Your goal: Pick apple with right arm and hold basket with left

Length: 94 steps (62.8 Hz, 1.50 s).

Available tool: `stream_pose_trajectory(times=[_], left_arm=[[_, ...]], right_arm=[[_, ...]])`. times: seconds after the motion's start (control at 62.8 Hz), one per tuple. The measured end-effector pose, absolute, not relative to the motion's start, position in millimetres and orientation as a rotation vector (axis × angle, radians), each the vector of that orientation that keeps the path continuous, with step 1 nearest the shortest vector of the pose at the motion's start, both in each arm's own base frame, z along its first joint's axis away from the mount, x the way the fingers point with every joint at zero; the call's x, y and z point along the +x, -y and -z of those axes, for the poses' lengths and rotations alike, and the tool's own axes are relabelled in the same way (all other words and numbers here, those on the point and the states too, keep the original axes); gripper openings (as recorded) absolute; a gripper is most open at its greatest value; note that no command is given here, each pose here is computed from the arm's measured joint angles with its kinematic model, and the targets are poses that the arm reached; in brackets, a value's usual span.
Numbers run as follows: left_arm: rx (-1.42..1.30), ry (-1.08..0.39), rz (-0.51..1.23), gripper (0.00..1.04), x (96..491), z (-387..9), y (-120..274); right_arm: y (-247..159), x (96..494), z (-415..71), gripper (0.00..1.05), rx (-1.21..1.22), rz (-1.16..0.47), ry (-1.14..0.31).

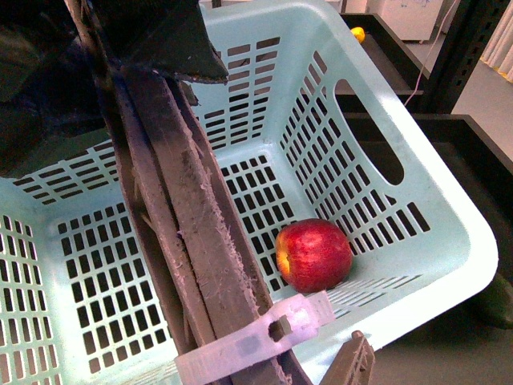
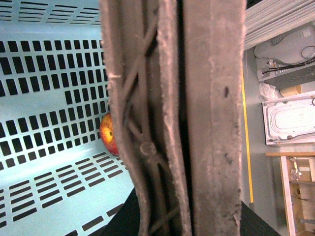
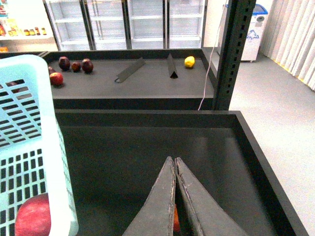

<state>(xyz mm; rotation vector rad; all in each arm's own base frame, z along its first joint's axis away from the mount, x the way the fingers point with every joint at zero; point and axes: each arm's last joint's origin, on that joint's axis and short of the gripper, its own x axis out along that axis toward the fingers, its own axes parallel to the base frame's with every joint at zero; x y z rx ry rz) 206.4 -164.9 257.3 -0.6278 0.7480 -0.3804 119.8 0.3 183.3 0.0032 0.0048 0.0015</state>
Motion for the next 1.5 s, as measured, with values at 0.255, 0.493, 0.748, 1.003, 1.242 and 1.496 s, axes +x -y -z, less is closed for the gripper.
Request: stream_pose_trajectory(times=[0.255,0.493,0.748,1.003,1.242,1.496], left_arm=[[-0.627,-0.746,0.378,0.16,206.4,-257.3,164.9],[-0.627,-0.747,0.379,0.16,206.4,-257.3,164.9],[-0.627,-0.746,0.378,0.16,206.4,-257.3,164.9],[-0.627,-0.746,0.378,0.16,206.4,-257.3,164.9],[-0.627,-0.746,0.378,0.16,206.4,-257.3,164.9],[-0.627,-0.746,0.378,0.16,206.4,-257.3,164.9]], right_arm=[[-0.3,113.9,-175.6,0.02,0.003,-0.002,-0.006],[-0.3,109.3,-174.8,0.02,0.003,-0.001,0.027],[-0.3,96.9,-171.5,0.02,0.003,-0.002,0.018],[-0.3,96.6,-171.5,0.02,0.003,-0.001,0.019],[-0.3,96.5,-171.5,0.34,0.003,-0.001,0.020],[-0.3,96.5,-171.5,0.78,0.003,-0.001,0.020]])
